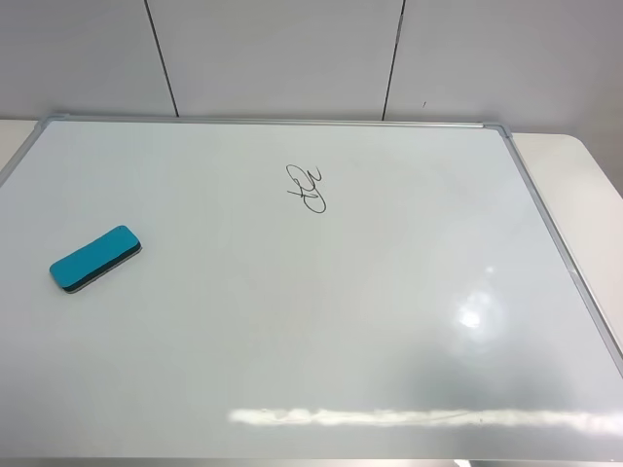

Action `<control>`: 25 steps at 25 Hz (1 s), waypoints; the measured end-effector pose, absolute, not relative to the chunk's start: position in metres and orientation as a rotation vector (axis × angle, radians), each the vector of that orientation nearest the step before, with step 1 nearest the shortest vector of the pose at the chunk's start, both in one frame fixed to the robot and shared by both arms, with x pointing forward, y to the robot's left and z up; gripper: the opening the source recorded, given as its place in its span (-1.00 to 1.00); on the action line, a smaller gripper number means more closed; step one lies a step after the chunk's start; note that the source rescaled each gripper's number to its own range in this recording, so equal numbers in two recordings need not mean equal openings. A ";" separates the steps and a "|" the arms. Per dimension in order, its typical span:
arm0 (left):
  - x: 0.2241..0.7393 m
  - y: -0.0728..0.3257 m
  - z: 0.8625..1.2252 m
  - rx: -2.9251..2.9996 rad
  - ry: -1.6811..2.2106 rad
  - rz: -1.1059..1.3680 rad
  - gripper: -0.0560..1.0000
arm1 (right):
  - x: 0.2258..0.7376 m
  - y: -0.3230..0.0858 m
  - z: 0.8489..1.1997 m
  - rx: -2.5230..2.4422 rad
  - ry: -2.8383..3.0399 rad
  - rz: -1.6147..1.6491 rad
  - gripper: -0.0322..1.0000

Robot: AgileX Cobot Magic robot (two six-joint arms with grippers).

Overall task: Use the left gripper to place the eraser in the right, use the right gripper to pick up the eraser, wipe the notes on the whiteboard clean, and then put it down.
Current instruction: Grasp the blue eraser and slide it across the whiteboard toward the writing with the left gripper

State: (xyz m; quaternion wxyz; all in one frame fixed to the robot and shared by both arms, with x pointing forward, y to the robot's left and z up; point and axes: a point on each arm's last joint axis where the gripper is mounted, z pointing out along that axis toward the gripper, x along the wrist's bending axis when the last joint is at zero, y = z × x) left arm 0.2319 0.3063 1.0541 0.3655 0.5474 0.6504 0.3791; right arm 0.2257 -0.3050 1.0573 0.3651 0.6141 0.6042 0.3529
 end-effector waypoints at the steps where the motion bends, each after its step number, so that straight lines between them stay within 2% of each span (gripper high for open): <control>1: 0.232 0.306 1.054 1.407 1.672 0.975 1.00 | 0.226 -0.305 1.057 1.579 1.554 0.907 1.00; 25: 0.232 0.306 1.054 1.411 1.670 0.976 1.00 | 0.226 -0.305 1.057 1.579 1.554 0.907 1.00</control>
